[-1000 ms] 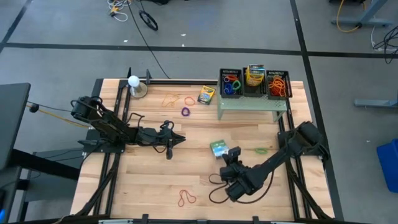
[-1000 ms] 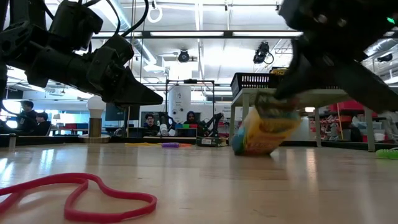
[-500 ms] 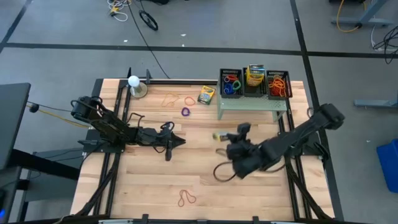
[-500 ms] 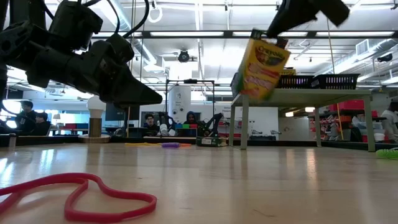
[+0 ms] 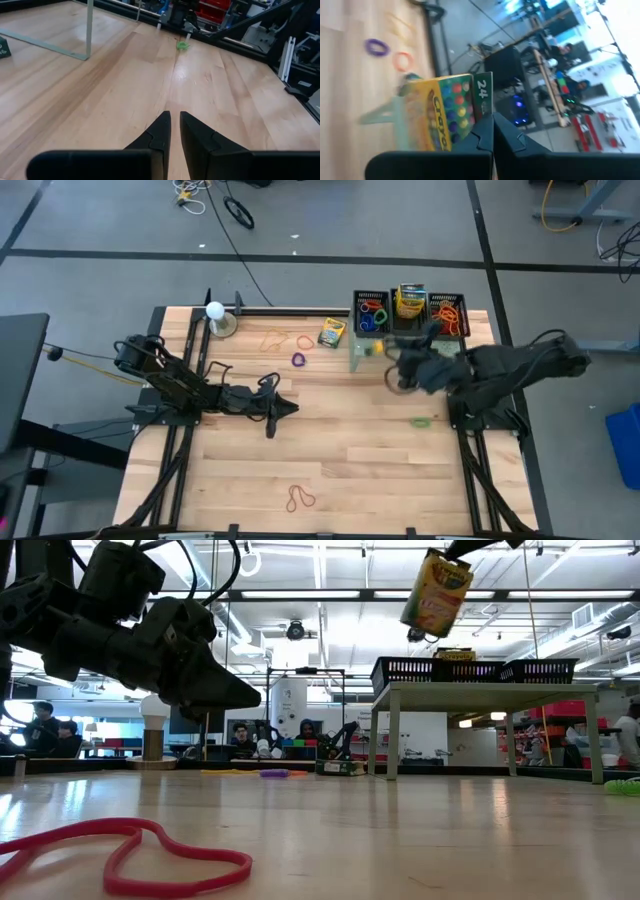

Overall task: Pick & Place Office Desk Supplies
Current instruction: Put the bottom yellow crayon box into the middle black basket on the shelf

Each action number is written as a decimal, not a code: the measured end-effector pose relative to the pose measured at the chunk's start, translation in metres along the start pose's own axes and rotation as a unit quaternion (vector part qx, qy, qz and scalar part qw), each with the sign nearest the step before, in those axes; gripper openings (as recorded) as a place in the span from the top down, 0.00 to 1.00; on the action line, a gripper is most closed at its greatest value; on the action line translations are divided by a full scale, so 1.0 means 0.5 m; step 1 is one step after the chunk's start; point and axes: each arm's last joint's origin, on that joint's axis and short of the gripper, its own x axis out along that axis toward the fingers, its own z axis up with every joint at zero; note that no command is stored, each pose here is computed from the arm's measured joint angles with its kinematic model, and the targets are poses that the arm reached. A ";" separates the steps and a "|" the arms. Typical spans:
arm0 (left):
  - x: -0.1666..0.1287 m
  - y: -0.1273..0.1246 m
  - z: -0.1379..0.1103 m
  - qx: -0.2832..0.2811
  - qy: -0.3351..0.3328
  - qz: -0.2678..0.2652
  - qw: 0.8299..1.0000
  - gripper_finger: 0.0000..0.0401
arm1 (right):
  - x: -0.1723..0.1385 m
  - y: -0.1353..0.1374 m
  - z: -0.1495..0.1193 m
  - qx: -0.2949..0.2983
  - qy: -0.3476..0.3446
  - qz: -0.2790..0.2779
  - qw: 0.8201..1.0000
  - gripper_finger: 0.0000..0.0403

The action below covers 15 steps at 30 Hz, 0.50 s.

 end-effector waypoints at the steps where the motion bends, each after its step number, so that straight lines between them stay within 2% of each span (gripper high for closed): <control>1: 0.000 0.000 0.000 0.000 0.000 0.000 1.000 0.88 | 0.002 -0.013 -0.005 0.002 0.002 -0.008 1.000 1.00; 9: 0.000 0.000 0.000 0.001 0.000 0.000 1.000 0.88 | 0.043 -0.085 -0.032 -0.021 0.056 -0.076 0.995 1.00; 15: 0.000 0.000 0.000 0.002 0.000 0.000 1.000 0.88 | 0.081 -0.116 -0.059 -0.044 0.113 -0.088 0.989 1.00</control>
